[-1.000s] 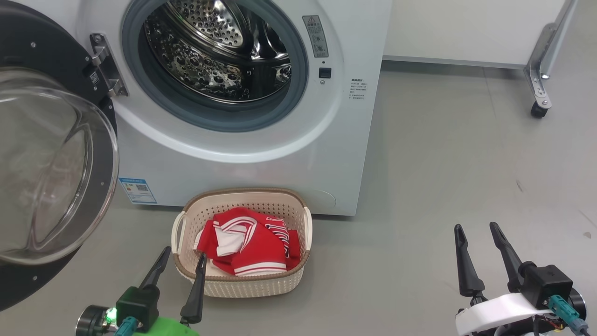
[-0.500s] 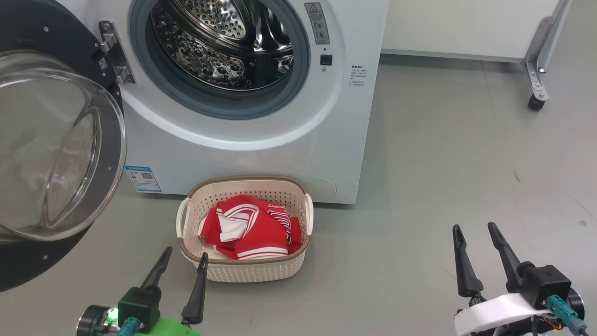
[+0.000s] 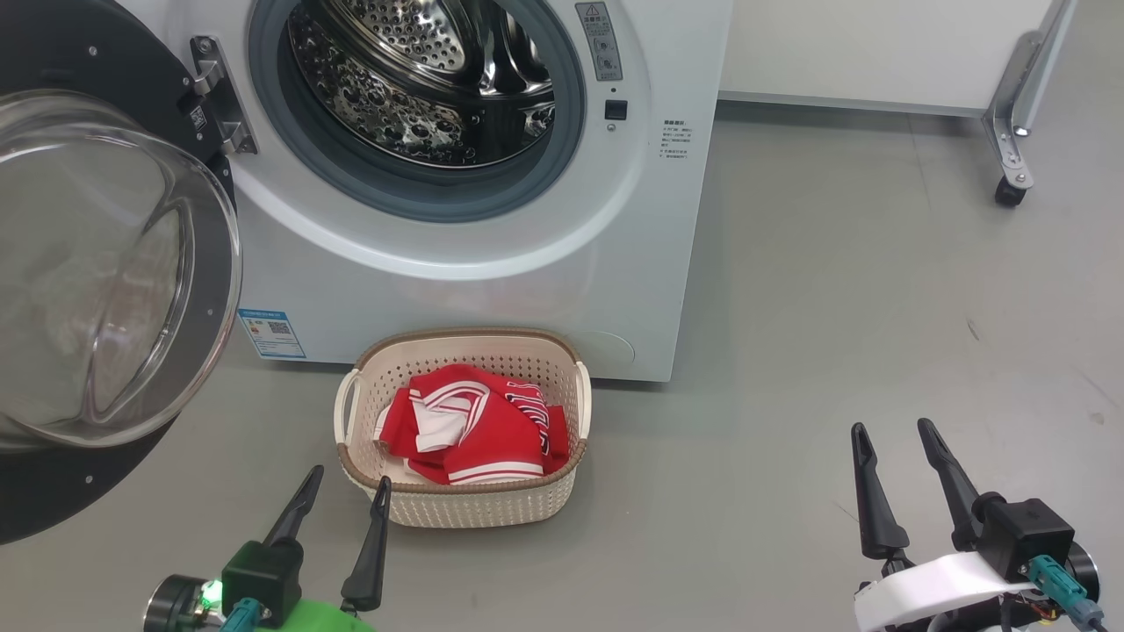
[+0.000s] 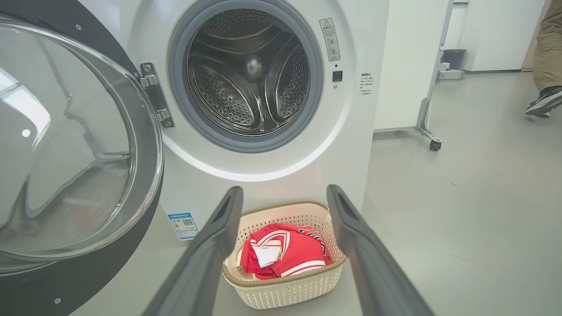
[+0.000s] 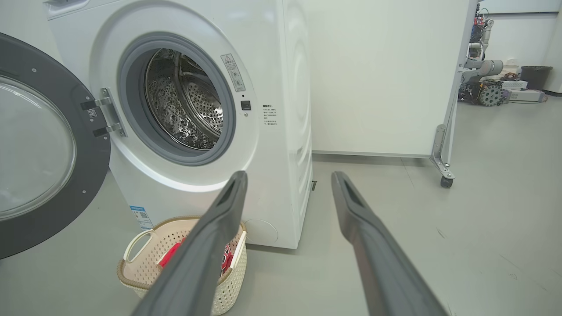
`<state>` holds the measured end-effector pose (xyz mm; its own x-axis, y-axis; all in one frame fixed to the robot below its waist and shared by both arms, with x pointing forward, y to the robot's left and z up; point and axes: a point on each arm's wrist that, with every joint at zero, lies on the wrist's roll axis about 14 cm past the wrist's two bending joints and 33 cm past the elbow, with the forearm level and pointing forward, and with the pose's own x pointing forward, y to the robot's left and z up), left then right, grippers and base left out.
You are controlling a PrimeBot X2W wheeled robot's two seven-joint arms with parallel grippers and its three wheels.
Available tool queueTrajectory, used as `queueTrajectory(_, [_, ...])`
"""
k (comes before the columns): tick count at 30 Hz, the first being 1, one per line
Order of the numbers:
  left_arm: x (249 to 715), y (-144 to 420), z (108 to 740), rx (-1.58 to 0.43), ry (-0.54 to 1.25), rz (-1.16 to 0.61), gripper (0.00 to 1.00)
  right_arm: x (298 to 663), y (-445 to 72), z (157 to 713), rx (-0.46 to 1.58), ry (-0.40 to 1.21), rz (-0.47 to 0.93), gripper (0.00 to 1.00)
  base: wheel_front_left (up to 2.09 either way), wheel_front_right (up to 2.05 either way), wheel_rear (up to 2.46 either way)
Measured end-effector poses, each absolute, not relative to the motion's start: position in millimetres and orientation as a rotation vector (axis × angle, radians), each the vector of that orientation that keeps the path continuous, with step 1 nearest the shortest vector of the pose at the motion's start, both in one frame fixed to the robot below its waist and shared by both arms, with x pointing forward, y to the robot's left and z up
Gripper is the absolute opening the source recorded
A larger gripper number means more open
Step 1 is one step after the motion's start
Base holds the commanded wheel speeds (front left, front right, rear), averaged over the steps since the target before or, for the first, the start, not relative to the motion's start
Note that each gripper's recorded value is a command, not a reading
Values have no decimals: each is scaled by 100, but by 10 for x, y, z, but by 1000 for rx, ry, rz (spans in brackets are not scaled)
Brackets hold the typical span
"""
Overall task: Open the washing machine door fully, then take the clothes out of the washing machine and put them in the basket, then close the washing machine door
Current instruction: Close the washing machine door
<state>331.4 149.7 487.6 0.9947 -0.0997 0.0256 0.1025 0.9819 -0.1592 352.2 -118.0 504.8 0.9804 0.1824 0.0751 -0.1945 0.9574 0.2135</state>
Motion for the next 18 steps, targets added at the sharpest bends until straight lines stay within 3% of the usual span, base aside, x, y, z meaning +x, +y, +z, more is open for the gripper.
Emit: queueTrajectory(18, [3298,1531,4855,-161,-12,-88,100,3530,-1154,5043,225,-52,197,100,0,0,0])
